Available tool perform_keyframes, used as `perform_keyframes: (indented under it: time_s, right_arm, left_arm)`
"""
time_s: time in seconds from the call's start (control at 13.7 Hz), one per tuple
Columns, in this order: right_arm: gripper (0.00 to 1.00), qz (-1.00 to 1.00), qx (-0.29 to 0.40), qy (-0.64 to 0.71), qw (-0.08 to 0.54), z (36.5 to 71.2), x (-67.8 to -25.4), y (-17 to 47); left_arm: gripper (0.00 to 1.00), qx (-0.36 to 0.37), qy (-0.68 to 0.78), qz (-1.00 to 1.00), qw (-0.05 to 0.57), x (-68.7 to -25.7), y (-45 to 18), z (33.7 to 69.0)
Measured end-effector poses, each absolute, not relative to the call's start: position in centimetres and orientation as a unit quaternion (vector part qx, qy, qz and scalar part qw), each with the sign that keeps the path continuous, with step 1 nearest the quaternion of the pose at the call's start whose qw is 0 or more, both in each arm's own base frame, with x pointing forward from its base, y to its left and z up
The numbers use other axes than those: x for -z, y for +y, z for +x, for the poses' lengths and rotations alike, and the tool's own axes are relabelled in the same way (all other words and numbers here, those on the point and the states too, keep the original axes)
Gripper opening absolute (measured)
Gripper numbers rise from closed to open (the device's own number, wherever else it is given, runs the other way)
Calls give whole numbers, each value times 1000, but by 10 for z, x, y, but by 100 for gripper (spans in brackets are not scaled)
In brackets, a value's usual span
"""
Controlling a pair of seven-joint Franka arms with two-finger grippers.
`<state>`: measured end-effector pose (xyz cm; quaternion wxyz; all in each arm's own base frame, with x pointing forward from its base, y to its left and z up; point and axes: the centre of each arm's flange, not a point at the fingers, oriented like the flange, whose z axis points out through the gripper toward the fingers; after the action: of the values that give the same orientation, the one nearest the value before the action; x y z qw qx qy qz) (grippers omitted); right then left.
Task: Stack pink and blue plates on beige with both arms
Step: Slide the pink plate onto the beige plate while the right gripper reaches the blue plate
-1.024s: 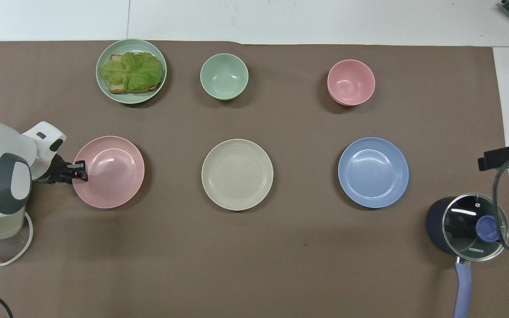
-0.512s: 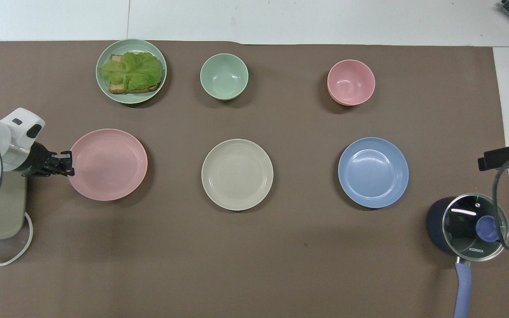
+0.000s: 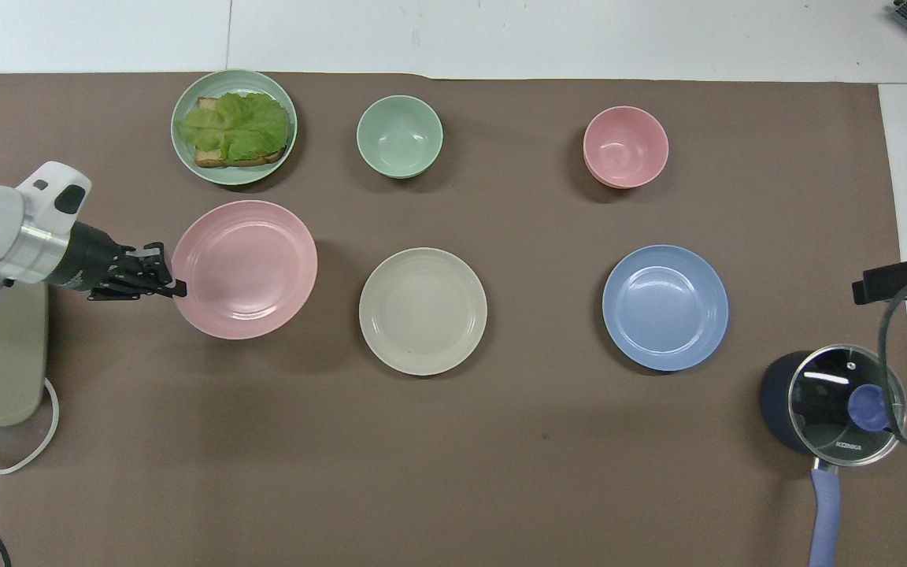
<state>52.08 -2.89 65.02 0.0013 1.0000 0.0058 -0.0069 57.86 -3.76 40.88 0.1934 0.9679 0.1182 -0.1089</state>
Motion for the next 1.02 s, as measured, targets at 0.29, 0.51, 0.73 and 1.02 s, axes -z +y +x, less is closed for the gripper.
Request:
perform_keyframes:
  time_s: [0.29,0.51,0.73,1.02]
  right_arm:
    - [100,1000,7,5,1,521,-650,-31]
    - [100,1000,-1,22,2,525,-643,-32]
    - [100,999,-17,40,3,541,-589,-30]
    - [100,997,-7,73,3,560,-515,-6]
  left_arm:
    - [4,93,135,970,182,-414,-169,569]
    - [4,89,145,970,176,-414,-240,548]
    - [4,77,138,973,170,-393,-274,520]
    - [4,68,142,975,158,-353,-276,498]
